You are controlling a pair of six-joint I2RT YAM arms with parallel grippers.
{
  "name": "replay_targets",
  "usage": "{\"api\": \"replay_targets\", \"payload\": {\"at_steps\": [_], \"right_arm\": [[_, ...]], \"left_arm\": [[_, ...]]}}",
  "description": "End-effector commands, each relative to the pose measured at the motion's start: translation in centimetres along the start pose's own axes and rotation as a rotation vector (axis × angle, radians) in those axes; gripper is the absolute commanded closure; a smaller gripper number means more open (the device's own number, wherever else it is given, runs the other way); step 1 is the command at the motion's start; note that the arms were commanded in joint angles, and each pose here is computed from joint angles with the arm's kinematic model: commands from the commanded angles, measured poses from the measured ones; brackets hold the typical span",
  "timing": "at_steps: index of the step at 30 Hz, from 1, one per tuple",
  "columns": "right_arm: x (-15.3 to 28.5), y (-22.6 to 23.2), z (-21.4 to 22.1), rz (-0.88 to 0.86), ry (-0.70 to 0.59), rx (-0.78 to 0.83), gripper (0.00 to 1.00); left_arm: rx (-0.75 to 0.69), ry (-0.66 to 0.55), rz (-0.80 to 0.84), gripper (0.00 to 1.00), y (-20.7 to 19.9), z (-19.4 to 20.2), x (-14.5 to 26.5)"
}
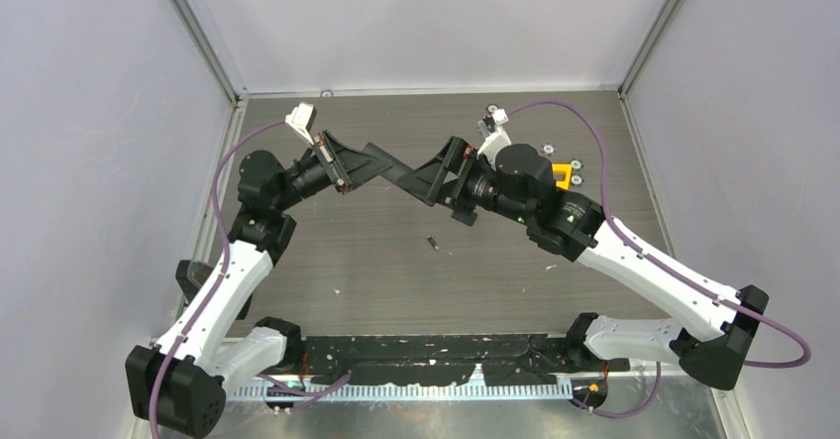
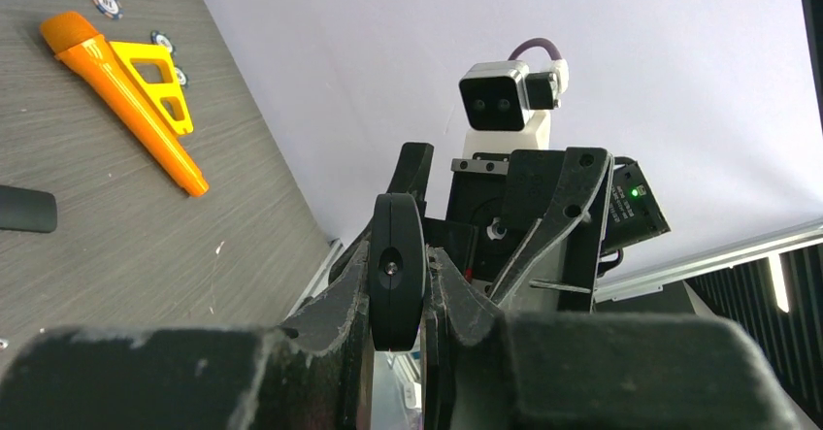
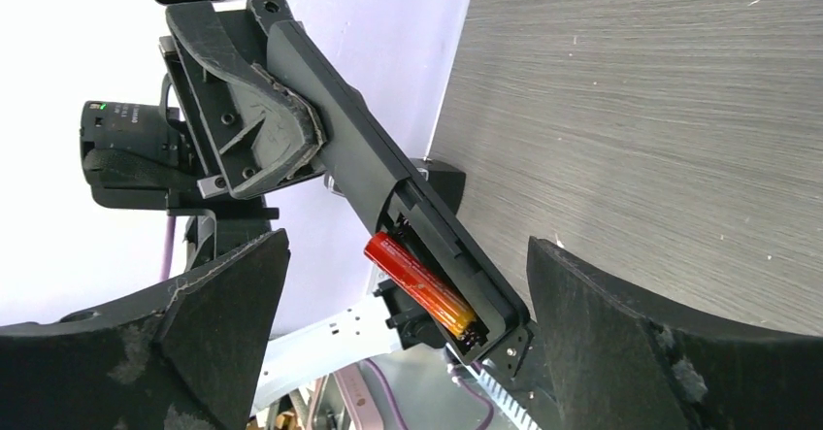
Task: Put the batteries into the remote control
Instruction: Load the battery into the remote control.
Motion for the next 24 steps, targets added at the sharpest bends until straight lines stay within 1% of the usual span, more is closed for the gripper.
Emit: {"api": "replay_targets", "payload": {"at_steps": [1,3,5,7,11,15,24], "right_arm": [[-0.26,1.11,-0.61,-0.070,-0.022,-0.061,0.01],[-0.30,0.88,-0.49,-0.075,-0.019,-0.071,0.06],[-0.32,0.84,-0.57,-0.090,-0.023,-0.079,0.16],[-0.29,0.71,-0.55,-0.092,-0.022,-0.082,0.23],[-0.29,0.60,-0.57,-0.100,-0.022,-0.083,0.32],[-0.31,0.92,-0.76,-0.120,-0.015,-0.090,0.39],[-0.61,0.97,-0.60,-0.139,0.007,-0.109,0.49]], "left_arm": [[-0.028,-0.019,0.034,1.00,-0.75,-0.10,0.13],[-0.030,-0.024,0.032,1.00,-0.74,-0.09,0.20],[-0.030,-0.027,0.029,1.00,-0.66,-0.08,0.26],[-0.028,-0.029,0.026,1.00,-0.56,-0.04,0.28],[-0.028,-0.032,0.023,1.00,-0.54,-0.04,0.30],[-0.028,-0.033,0.021,1.00,-0.50,-0.07,0.28],[-0.024,-0.047,0.026,1.00,-0.61,-0.28,0.20]]}}
Point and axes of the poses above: each gripper's point midway between its finger pads, its own x axis back along the fingers, its own y axis along the line the jaws close on, z = x × y, the point moved 5 cm from there along x, back along the fingers
